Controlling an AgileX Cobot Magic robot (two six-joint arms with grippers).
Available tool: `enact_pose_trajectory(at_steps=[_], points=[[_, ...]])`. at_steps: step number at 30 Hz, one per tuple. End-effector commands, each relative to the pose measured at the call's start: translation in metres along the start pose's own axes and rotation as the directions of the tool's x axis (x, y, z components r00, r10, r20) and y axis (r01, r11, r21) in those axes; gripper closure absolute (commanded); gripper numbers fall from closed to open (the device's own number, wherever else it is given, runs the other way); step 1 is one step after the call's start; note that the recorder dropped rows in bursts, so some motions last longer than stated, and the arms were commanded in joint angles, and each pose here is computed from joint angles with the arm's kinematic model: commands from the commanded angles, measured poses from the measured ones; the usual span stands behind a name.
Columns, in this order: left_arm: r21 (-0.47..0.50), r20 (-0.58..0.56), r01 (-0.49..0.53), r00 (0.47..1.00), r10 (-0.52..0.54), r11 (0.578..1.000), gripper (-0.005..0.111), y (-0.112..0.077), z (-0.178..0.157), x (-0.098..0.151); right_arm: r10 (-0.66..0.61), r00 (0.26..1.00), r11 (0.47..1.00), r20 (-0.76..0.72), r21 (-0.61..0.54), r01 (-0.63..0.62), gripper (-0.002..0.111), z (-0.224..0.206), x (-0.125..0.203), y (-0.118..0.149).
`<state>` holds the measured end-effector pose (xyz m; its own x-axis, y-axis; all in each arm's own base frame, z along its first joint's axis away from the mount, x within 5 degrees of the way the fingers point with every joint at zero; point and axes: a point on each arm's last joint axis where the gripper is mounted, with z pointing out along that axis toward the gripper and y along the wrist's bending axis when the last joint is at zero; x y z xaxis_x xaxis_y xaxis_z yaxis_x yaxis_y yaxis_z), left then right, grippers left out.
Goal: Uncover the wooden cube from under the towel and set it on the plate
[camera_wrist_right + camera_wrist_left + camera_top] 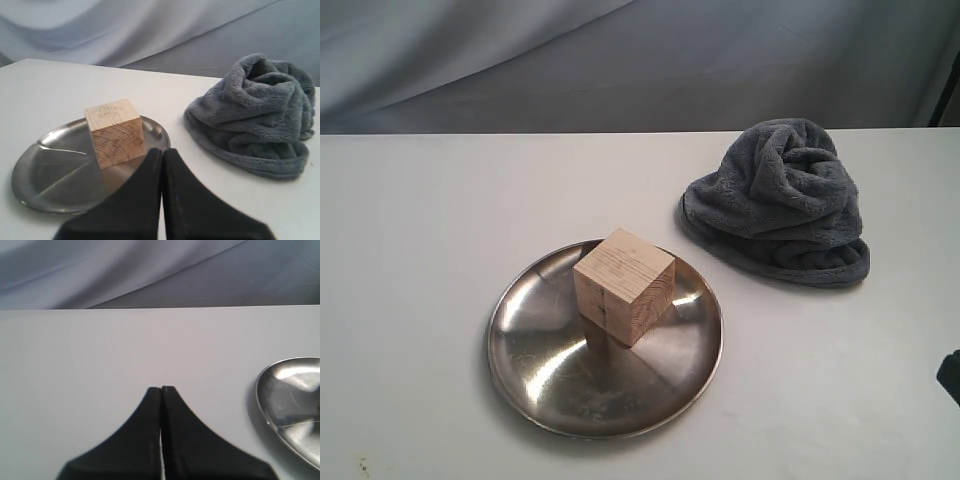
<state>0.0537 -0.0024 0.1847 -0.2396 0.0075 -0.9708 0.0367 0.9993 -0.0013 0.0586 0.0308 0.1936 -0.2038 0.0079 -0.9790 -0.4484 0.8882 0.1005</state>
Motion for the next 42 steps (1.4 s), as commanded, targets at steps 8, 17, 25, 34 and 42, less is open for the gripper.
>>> enact_pose_trajectory(at_steps=[8, 17, 25, 34, 42], points=[[0.000, 0.010, 0.010, 1.000, -0.010, 1.000, 0.106, 0.000, 0.000, 0.000, 0.013, 0.999, 0.899, -0.043, 0.438, 0.007, 0.108, -0.016, 0.011, -0.026], [0.000, 0.010, 0.006, 1.000, -0.006, 1.000, 0.106, 0.000, 0.000, 0.000, 0.070, 0.998, 0.791, -0.005, 0.610, -0.053, 0.108, -0.022, 0.011, -0.035], [0.000, 0.010, 0.009, 1.000, -0.009, 1.000, 0.106, 0.000, 0.000, 0.000, 0.069, 0.998, 0.802, -0.006, 0.596, -0.051, 0.108, -0.022, 0.011, -0.034], [0.000, 0.010, 0.006, 1.000, -0.006, 1.000, 0.106, 0.000, 0.000, 0.000, 0.016, 0.999, 0.840, -0.042, 0.542, 0.010, 0.108, -0.020, 0.011, -0.032], [0.000, 0.010, 0.006, 1.000, -0.006, 1.000, 0.106, 0.000, 0.000, 0.000, -0.028, 0.997, 0.857, -0.066, 0.512, 0.058, 0.108, -0.019, 0.011, -0.030]])
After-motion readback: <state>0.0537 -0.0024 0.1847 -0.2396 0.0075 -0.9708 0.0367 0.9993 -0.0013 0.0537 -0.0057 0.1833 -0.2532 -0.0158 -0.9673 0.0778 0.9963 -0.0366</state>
